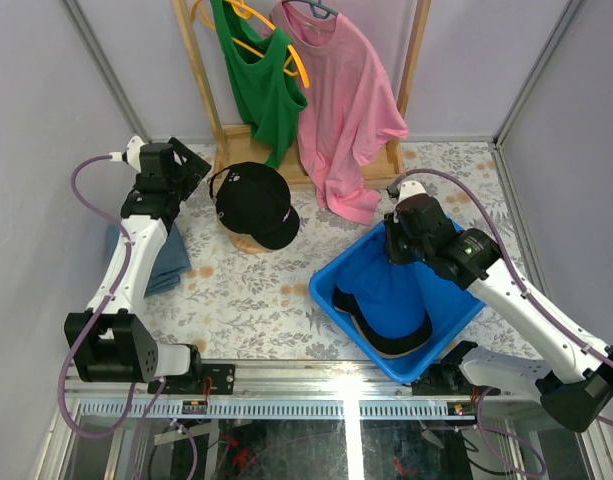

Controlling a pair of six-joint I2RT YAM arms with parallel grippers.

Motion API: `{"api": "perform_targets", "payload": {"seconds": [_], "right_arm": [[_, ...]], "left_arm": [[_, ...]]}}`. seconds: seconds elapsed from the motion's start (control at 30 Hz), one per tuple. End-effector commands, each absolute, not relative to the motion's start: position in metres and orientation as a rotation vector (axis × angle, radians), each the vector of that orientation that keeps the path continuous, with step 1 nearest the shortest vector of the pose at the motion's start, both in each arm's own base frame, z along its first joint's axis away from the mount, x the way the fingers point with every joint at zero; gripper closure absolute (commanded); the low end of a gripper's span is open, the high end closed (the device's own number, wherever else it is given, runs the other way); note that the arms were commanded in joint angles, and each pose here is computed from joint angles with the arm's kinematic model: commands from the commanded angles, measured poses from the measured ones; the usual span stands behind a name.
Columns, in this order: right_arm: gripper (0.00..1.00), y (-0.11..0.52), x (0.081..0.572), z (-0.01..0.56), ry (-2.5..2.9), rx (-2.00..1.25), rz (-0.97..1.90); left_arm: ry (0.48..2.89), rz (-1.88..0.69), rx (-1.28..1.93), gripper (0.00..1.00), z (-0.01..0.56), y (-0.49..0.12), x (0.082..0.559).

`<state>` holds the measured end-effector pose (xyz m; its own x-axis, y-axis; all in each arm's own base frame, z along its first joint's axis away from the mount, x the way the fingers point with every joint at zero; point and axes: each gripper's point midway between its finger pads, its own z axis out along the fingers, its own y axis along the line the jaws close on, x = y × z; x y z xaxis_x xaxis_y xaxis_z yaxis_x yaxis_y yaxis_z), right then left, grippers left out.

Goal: Stack the hats

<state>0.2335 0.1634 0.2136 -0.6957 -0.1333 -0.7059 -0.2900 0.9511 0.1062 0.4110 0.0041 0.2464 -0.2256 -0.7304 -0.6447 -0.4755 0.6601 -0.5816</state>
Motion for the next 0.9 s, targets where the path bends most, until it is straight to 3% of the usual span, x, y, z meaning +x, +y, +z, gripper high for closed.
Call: {"api": "perform_targets", "payload": {"seconds": [0.0, 0.47, 0.87], "right_arm": [[0.78, 0.16, 0.24, 0.25, 2.251, -0.286, 0.285], [0.81, 0.183, 0.25, 0.338, 2.073, -0.357, 0.423], [0.83, 0.25, 0.287, 0.429, 1.83, -0.509, 0.63]], "left_arm": [[1.836, -0.346, -0.936, 0.02, 0.262, 0.003, 0.41], [1.843, -0.39, -0.923, 0.02, 0.269, -0.004, 0.413], [1.889, -0.567, -0.881, 0.02, 0.281, -0.032, 0.423]]}}
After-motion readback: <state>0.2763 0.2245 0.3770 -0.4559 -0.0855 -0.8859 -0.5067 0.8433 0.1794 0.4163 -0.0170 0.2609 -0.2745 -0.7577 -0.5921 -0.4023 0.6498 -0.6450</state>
